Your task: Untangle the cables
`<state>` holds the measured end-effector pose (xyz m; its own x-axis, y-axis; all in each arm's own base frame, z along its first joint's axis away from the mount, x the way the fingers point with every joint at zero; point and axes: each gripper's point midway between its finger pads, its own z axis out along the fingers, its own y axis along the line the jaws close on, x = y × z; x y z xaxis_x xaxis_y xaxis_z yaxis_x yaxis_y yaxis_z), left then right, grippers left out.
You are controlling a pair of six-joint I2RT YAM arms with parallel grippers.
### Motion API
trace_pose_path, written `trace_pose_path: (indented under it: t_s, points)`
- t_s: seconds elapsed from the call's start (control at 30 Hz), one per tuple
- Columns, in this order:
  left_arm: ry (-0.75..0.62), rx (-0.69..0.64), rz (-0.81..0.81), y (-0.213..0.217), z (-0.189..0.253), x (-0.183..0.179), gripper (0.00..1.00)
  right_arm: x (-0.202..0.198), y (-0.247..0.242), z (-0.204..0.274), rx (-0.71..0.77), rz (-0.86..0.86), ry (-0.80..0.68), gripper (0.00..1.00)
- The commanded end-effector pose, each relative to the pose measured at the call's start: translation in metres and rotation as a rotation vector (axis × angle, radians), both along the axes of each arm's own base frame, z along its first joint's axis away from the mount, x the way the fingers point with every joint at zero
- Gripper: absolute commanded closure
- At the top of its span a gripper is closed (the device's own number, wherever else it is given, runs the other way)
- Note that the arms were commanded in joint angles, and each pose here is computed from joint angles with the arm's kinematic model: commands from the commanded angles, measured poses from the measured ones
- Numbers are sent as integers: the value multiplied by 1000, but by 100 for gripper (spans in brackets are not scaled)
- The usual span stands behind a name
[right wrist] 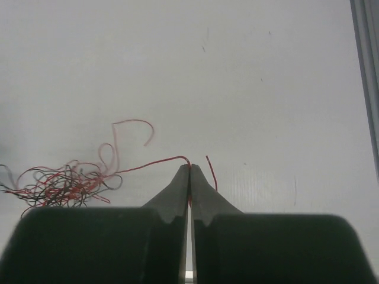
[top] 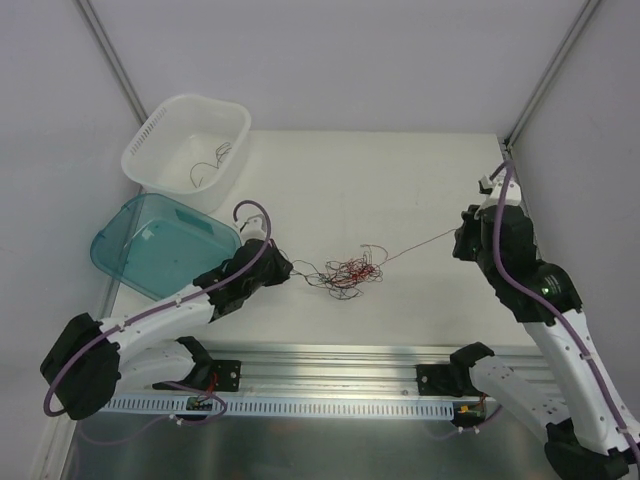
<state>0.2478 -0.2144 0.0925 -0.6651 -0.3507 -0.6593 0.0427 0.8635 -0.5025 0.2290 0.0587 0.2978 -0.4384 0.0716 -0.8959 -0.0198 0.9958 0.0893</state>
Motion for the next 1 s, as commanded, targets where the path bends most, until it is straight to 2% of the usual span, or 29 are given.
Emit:
trace_pose_path:
  t_s: [0.0,0.1,0.2,0.3,0.33,0.43,0.47,0.53,0.67,0.77,0.8,0.97]
  points:
    - [-13,102,69,36,0,-1,100,5,-26,-31,-30,-126,83,99]
    - [-12,117,107,53,1,-2,100,2,-50,-50,-4,-239,148,99]
    - [-43,97,34,43,15,-4,100,1,-35,-65,46,-169,216,98]
    - [-43,58,-124,13,30,-8,100,1,8,-86,163,8,311,78]
    - [-25,43,-175,2,29,-13,100,1,23,-90,201,67,307,61]
    - [-38,20,-264,-25,40,-20,100,-4,53,-86,248,142,265,40]
    - [-39,15,-281,-31,41,-21,100,-6,62,-84,257,170,258,37]
    - [-32,11,-328,-49,44,-27,100,-10,87,-74,268,254,213,35]
    - [-28,-3,-392,-71,51,-36,100,-26,141,-75,306,434,219,35]
    - [-47,-13,-415,-80,60,-40,100,-29,168,-80,353,470,226,35]
    - [-58,-17,-422,-83,64,-41,100,-33,178,-97,336,483,270,35]
    - [-105,-25,-451,-85,78,-46,100,-34,215,-124,378,510,323,41]
